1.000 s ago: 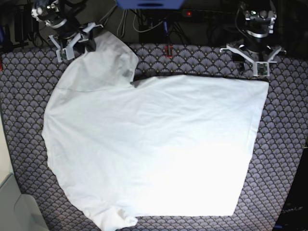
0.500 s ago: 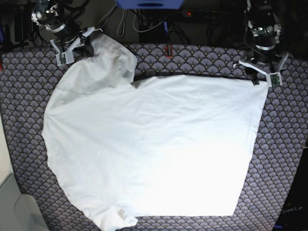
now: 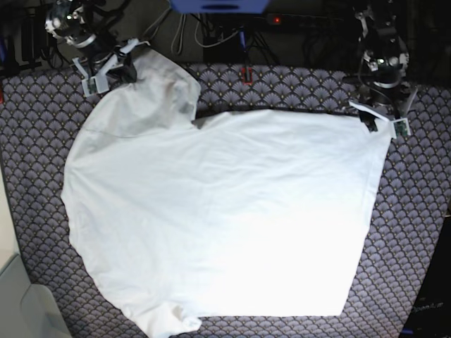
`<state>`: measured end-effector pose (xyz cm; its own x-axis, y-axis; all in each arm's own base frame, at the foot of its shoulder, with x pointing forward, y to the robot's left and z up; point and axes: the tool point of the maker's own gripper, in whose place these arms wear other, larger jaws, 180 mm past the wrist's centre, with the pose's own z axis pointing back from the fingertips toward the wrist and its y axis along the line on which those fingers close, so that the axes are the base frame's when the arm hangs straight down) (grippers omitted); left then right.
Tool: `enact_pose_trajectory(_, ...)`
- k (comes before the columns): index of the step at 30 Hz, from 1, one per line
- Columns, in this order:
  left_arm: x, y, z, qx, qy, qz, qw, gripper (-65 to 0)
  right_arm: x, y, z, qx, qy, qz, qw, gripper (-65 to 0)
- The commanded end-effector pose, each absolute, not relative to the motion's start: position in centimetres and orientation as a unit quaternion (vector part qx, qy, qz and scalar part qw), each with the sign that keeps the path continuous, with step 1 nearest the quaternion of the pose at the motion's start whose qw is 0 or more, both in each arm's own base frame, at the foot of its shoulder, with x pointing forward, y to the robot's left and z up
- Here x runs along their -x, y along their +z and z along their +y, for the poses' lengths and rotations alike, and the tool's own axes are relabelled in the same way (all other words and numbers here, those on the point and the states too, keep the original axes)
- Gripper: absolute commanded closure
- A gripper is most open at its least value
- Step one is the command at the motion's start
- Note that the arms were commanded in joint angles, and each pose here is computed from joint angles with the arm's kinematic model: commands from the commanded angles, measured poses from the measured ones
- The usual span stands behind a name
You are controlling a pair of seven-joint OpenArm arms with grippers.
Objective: Fold the T-shirt properly
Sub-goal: 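Close both grippers on the shirt edge corners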
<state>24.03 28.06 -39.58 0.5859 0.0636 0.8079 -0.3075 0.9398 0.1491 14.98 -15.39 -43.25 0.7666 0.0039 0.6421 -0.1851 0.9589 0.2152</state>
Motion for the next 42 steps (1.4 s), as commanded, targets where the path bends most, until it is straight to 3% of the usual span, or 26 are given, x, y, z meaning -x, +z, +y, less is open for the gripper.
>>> enact_pose_trajectory(1,-24.7,-38.2,28.7,-0.149,0.108,-0.465,0.866,-32.7,-14.0,-43.8,-15.9,-0.123,0.061,-0.316,0.939,0.0)
enact_pose_trajectory(10,-24.1,-38.9,33.4,-0.18,0.177,-0.453,0.855,-32.7,-14.0,-43.8,-16.0,-0.122,0.062,-0.316,0.939,0.0)
enact_pose_trajectory(26,-25.6,-40.1,31.7,-0.14,0.155,-0.452,0.867,-32.7,-14.0,-43.8,-16.0,-0.122,0.062,-0.316,0.939,0.0)
enact_pose_trajectory(39,-25.0,-43.6,31.2,-0.123,0.169,-0.415,0.886,-32.5,-13.9,-43.9,-15.9,-0.122,0.062,-0.313,0.94,0.0)
enact_pose_trajectory(42,-25.0,-43.7,31.0,-0.115,0.176,-0.416,0.885,-27.2,-13.9,-43.9,-15.9,-0.122,0.062,-0.313,0.94,0.0)
